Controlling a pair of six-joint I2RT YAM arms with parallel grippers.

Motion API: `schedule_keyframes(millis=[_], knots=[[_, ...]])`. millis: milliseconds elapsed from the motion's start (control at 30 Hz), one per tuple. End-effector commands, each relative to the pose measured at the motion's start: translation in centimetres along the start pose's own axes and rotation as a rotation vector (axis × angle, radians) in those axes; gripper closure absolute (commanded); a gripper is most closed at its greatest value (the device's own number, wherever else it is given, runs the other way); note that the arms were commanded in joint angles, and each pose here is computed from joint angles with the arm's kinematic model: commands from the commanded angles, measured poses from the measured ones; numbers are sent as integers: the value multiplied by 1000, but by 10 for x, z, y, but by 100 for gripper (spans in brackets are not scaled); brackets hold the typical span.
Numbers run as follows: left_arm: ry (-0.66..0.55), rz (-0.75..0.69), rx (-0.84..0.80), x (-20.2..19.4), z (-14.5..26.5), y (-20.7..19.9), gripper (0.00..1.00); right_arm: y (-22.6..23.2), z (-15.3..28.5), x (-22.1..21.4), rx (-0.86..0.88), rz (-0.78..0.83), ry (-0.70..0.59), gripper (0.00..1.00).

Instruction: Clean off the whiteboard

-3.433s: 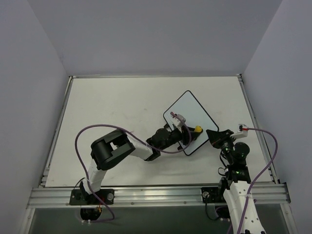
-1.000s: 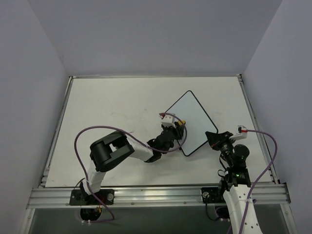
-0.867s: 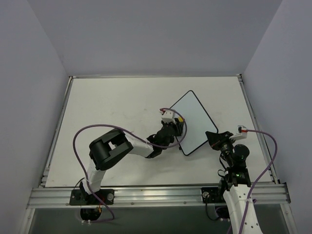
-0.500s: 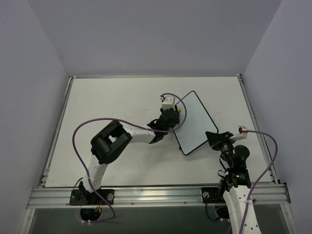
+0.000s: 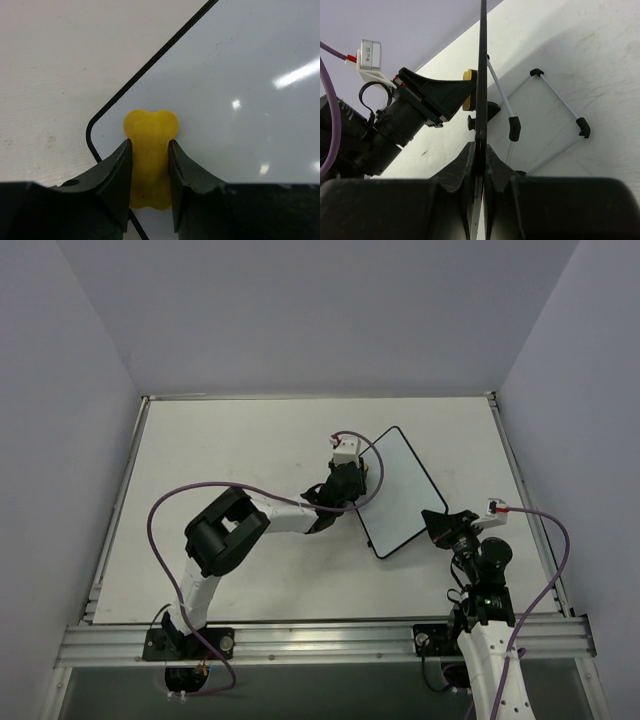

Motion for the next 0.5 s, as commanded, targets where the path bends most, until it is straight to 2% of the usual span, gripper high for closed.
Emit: schedule_keyframes(millis=[0, 200, 467], knots=[[131, -102, -165, -48, 33, -40, 98, 26, 1, 11, 126, 116, -16, 100], [119, -132, -261, -70, 58, -75, 98, 27, 2, 11, 126, 116, -18, 100], [118, -159, -338, -88, 86, -97, 98, 24, 2, 10, 128, 107, -18, 100]])
Point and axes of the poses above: each gripper's point midway between its finger pads, its own z axis back along the fingers, its own y axis along the line the jaws close on, x = y × z, the point moved 8 cm from there along z, back along the fingers, and after that the axes turned 15 degrees about -z, right-handed, at the moved point
